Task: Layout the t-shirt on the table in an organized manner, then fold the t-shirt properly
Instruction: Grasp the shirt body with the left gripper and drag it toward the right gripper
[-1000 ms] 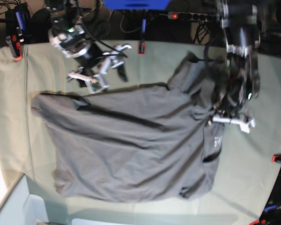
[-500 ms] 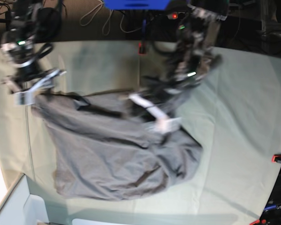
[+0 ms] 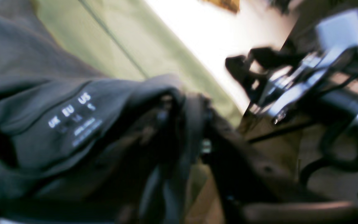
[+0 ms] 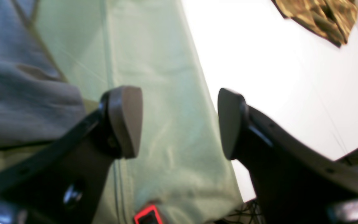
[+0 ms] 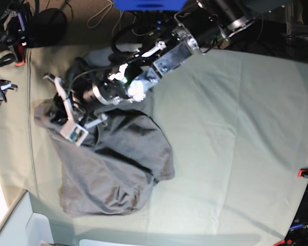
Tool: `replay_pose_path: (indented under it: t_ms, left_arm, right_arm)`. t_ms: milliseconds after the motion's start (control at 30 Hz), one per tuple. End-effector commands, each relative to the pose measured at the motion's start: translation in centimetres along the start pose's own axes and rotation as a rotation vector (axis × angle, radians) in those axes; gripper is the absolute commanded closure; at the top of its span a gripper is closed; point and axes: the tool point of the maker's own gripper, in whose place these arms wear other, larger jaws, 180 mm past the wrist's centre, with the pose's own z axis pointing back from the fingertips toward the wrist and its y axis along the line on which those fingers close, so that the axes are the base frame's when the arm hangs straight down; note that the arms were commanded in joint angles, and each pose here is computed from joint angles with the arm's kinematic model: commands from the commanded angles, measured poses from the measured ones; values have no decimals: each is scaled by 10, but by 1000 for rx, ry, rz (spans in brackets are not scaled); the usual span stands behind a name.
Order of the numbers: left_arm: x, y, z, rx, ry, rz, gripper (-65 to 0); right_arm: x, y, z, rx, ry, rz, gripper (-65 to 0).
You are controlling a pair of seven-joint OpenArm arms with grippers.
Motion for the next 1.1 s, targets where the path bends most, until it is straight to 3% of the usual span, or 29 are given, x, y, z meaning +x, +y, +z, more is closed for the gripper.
replay_pose_path:
  t_ms: [0, 100, 200, 267, 400, 467, 600, 833, 1067]
  left_arm:
    - [17, -9, -1, -30, -48, -14, -196]
    - [15, -10, 0, -34, -45, -15, -380]
    - [17, -1, 5, -19, -55, -26, -486]
    - [35, 16, 11, 23, -112, -13, -478]
    - [71, 117, 38, 265, -274, 117, -468]
    - [56, 174, 49, 400, -271, 210, -471]
    - [27, 250, 56, 579, -234, 325, -471]
    - [-13, 291, 69, 713, -217, 346, -471]
    - [-32, 295, 74, 737, -190, 362, -470]
  right_arm:
    - [17, -6, 2, -10, -59, 5, -380]
    - [15, -6, 2, -9, -56, 6, -380]
    - [15, -5, 2, -9, -55, 4, -380]
    - [15, -4, 2, -7, -54, 3, -380]
    - [9, 3, 4, 0, -44, -20, -380]
    - [8, 5, 4, 4, -42, -22, -380]
    - [3, 12, 5, 11, -32, -40, -380]
    - [6, 22, 3, 37, -37, -38, -380]
    - [7, 24, 2, 40, -41, -41, -380]
